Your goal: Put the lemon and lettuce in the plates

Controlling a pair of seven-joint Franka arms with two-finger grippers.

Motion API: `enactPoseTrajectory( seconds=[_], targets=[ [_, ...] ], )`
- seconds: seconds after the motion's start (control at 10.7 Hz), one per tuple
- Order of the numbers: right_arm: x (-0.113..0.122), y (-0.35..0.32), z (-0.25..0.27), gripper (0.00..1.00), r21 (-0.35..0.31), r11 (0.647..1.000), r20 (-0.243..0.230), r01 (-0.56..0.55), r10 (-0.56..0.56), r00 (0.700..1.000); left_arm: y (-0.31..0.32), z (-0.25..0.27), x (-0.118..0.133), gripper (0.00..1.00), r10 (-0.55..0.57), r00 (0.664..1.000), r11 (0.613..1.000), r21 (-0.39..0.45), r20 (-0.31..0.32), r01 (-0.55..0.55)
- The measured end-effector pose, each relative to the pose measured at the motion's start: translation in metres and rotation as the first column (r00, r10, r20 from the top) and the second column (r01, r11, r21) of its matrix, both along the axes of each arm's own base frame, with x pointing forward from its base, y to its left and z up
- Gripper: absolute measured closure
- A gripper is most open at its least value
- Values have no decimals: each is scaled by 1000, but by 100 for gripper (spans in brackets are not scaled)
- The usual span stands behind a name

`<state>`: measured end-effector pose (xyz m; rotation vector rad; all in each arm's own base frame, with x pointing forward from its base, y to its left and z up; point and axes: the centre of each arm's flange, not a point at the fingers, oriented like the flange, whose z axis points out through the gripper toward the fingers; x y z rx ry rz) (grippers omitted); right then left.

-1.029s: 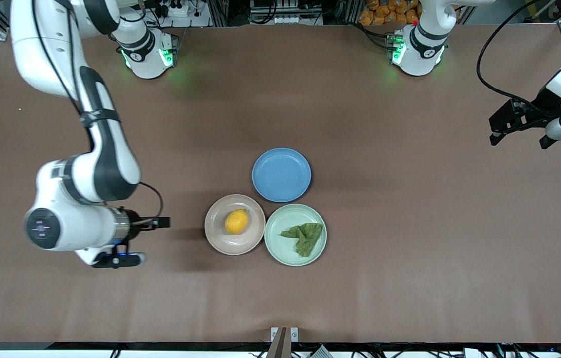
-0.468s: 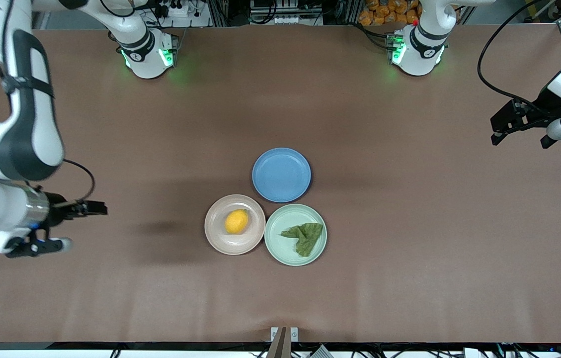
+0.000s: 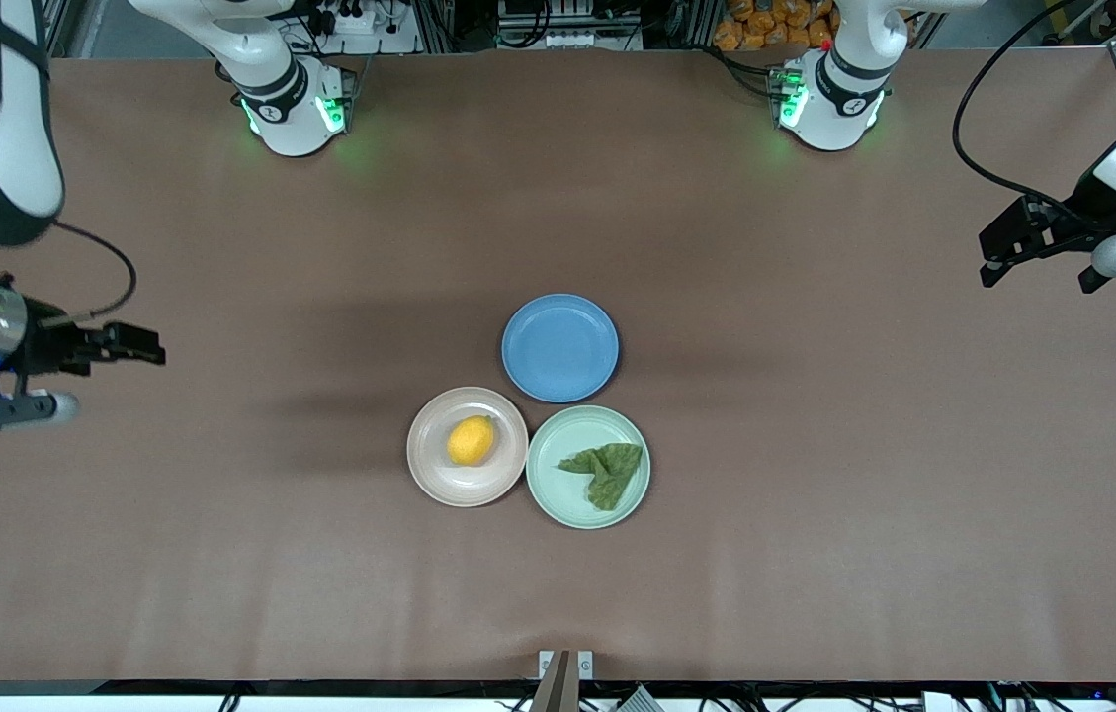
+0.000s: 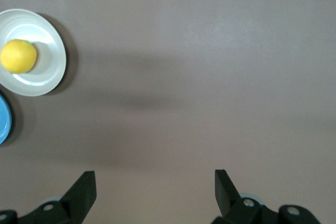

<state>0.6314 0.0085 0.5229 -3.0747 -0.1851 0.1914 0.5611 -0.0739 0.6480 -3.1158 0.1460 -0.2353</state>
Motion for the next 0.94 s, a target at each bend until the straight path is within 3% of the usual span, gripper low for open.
enactPoseTrajectory(
  seconds=[0.94],
  targets=[
    [-64,-8,87,0,-54,998,-19,14,-15,1000,1,-1,-1,0,0,1000,1000,1,-8,0]
  ],
)
